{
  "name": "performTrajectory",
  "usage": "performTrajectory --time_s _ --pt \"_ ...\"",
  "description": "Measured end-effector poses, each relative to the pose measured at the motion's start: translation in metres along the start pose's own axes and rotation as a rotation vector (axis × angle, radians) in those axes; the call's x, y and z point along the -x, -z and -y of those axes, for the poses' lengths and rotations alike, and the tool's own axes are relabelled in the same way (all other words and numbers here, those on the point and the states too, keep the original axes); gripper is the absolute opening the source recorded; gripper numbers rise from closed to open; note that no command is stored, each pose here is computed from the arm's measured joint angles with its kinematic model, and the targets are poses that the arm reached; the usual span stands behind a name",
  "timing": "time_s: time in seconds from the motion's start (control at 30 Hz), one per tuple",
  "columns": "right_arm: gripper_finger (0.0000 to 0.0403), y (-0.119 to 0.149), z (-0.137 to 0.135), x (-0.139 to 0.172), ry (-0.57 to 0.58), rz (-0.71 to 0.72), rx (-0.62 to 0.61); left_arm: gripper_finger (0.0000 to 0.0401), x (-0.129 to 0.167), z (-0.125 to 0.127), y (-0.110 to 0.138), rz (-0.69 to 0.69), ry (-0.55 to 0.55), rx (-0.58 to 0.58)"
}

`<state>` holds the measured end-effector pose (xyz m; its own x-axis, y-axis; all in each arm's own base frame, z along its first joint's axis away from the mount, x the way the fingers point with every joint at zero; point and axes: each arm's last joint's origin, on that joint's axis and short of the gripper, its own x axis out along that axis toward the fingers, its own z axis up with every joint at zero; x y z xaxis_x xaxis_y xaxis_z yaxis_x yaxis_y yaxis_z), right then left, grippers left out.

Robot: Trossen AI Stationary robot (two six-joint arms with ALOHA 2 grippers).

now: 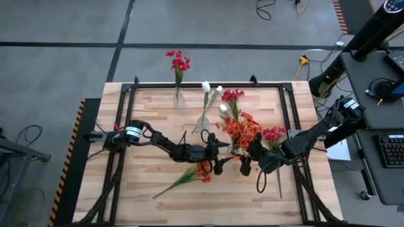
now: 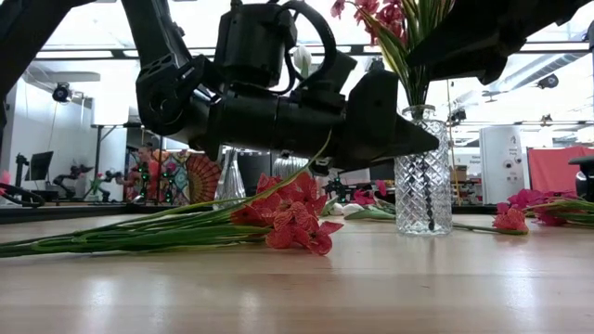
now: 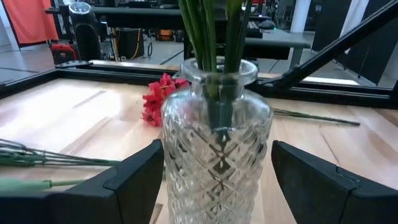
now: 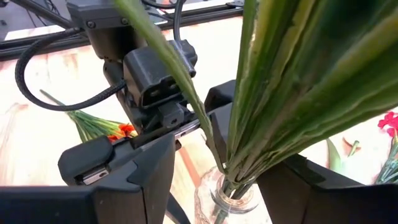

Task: Sort flowers into vase by color
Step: Put the middle right red sprig flower into the top left transparent glass vase

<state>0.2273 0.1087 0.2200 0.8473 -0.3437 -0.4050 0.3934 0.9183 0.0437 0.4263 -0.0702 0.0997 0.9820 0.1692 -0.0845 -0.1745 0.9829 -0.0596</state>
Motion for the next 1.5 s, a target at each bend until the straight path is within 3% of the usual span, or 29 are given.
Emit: performTrajectory --time_s 0.23,1.5 --pt "0.0199 0.000 0.000 0.001 -0.006 -0.002 0.000 0.0296 0.000 0.000 0.000 0.000 0.000 0.000" --pt "0.0199 0.002 0.004 0.005 -0.034 -0.067 -0.043 0.0298 0.005 0.007 -0.018 -0.034 0.011 -0.028"
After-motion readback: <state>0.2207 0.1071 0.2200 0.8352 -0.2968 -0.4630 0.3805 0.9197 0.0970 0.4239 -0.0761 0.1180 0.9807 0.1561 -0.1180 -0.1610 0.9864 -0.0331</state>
